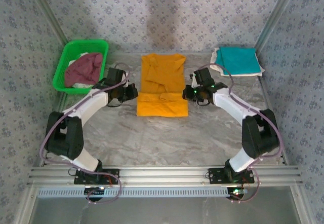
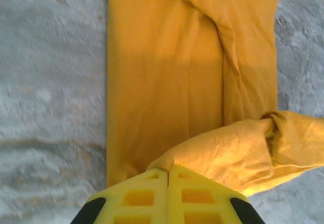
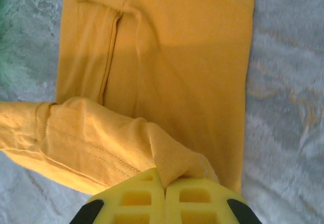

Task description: Fold and stack the t-shirts

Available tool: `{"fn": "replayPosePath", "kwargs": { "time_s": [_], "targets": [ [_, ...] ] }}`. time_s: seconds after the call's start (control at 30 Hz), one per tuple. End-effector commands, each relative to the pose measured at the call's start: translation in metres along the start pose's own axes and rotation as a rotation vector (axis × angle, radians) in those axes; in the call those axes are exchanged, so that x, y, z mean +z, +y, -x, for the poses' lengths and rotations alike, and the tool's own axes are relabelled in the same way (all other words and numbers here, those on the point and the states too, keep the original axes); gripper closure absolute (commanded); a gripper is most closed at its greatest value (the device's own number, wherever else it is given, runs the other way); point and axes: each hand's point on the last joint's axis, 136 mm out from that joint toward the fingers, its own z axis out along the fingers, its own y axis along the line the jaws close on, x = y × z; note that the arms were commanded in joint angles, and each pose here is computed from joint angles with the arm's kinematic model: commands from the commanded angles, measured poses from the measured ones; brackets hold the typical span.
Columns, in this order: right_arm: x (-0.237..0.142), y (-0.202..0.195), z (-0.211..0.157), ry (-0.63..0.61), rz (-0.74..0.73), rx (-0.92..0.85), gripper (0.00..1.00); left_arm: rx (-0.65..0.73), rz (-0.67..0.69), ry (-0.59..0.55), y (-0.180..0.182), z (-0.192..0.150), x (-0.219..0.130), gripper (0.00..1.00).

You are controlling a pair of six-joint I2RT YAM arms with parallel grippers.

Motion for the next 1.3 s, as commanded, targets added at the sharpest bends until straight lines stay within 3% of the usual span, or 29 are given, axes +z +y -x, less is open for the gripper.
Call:
{"fn": "replayPosePath", "kwargs": {
  "time_s": [0.0,0.3,0.33,0.37,0.4,0.5,0.6,0.77,1.0,1.27],
  "targets": [
    [0.005,-0.002,0.03,-0.029,-0.016,-0.058,1.0,0.081,-0.033,-0.033,-0.01,0.029,0.007,1.0],
    [0.042,-0.021,0.081,-0.034,-0.02,-0.043,0.99,0.074,-0.019,-0.041,0.012,0.082,0.051,1.0],
    [0.048,-0.024,0.089,-0.027,-0.021,-0.035,0.88,0.074,-0.027,-0.046,0.013,0.095,0.059,0.87],
    [0.055,-0.028,0.099,-0.025,-0.021,-0.025,0.7,0.075,-0.038,-0.054,0.014,0.108,0.067,0.69],
    [0.06,-0.032,0.107,-0.021,-0.02,-0.017,0.62,0.074,-0.042,-0.068,0.015,0.12,0.071,0.62],
    [0.068,-0.036,0.138,-0.027,-0.008,-0.004,0.6,0.047,-0.032,-0.113,0.022,0.156,0.077,0.61],
    [0.055,-0.033,0.147,-0.045,0.01,-0.011,0.6,0.05,-0.035,-0.146,0.01,0.163,0.061,0.59],
    [0.032,0.009,0.084,-0.032,0.094,-0.106,0.61,0.119,-0.014,-0.191,-0.015,0.103,0.034,0.61],
    [0.035,0.027,-0.017,0.048,0.131,-0.17,0.64,0.126,-0.126,-0.082,-0.022,0.003,0.048,0.71],
    [0.068,0.004,-0.057,0.123,0.105,-0.097,0.72,0.126,-0.139,0.03,-0.011,-0.042,0.085,0.77]
  ]
}}
